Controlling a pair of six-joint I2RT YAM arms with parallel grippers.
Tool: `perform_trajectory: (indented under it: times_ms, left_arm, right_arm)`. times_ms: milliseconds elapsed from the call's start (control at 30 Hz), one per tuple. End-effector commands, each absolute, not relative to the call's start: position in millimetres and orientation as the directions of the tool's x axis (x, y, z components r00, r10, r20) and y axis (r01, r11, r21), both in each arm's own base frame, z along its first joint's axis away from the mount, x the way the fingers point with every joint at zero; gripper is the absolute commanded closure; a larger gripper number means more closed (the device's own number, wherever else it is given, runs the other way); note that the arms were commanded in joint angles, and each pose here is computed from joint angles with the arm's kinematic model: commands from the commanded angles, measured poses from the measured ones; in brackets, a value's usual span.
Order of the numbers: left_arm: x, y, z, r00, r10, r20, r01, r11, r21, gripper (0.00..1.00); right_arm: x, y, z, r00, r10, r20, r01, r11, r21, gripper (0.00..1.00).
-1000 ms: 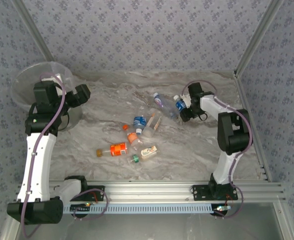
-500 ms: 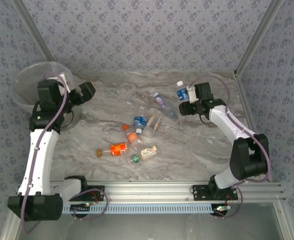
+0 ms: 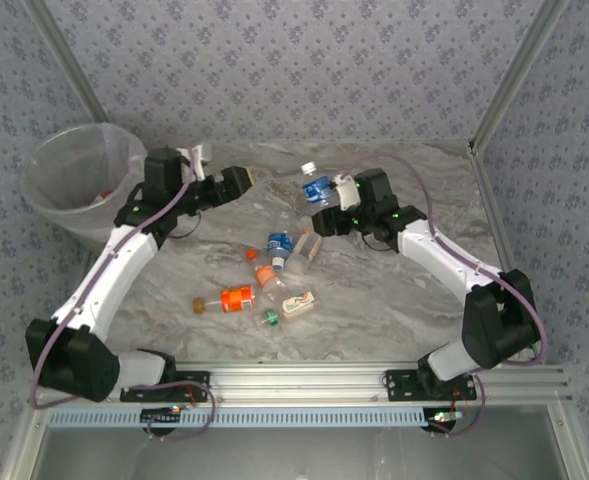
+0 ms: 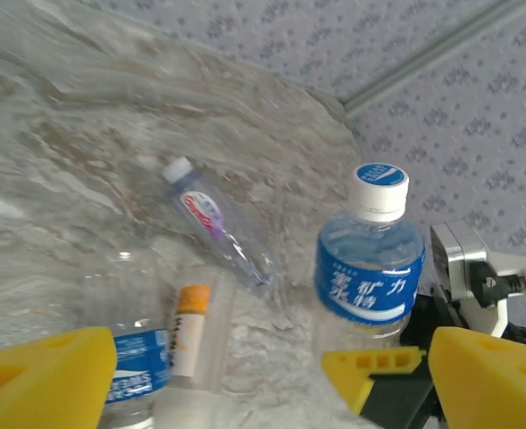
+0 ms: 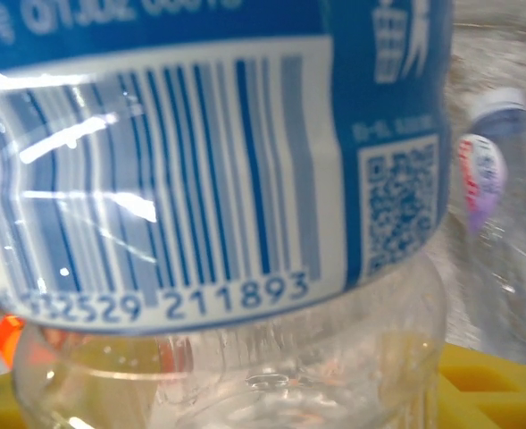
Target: Put the plastic bottles in the bin
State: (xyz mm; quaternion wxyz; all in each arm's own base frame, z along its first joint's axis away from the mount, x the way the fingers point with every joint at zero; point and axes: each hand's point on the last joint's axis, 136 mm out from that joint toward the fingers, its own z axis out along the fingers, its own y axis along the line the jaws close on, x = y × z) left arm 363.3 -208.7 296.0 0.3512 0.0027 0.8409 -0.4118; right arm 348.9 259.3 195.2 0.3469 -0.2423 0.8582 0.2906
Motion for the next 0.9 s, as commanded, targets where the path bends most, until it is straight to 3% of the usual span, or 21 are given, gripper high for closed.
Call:
perform_trajectory:
  times_ms: [0, 333, 567, 633, 767, 867]
  left_arm:
    - [369, -229, 331, -0.707, -0.256, -0.659, 0.403, 0.620, -0.673, 0.13]
    - [378, -258, 335, -0.720, -0.218, -0.659, 0.436, 0.596, -0.674, 0.21]
    - [381, -267, 335, -0.725, -0.214, -0.655, 0.442, 0.585, -0.680, 0.33]
    - [381, -268, 334, -0.726, -0.211, -0.654, 0.444, 0.583, -0.681, 0.41]
    - [380, -267, 333, -0.725, -0.205, -0.657, 0.445, 0.589, -0.675, 0.66]
    - [379, -266, 332, -0.723, -0.202, -0.660, 0.446, 0.594, -0.670, 0.91]
  right_arm:
    - [343, 284, 224, -0.581, -0.222, -0.783, -0.703, 0.621, 0.345, 0.99]
    - [326, 316, 246, -0.526, -0.265, -0.808, -0.781, 0.526, 0.336, 0.91]
    - [319, 335, 253, -0.495, -0.288, -0.820, -0.821, 0.465, 0.332, 0.88]
    - [317, 340, 254, -0.486, -0.292, -0.824, -0.829, 0.453, 0.329, 0.88]
    - [318, 342, 254, -0.482, -0.293, -0.826, -0.830, 0.454, 0.324, 0.87]
    - [318, 341, 252, -0.486, -0.295, -0.823, -0.827, 0.459, 0.325, 0.83]
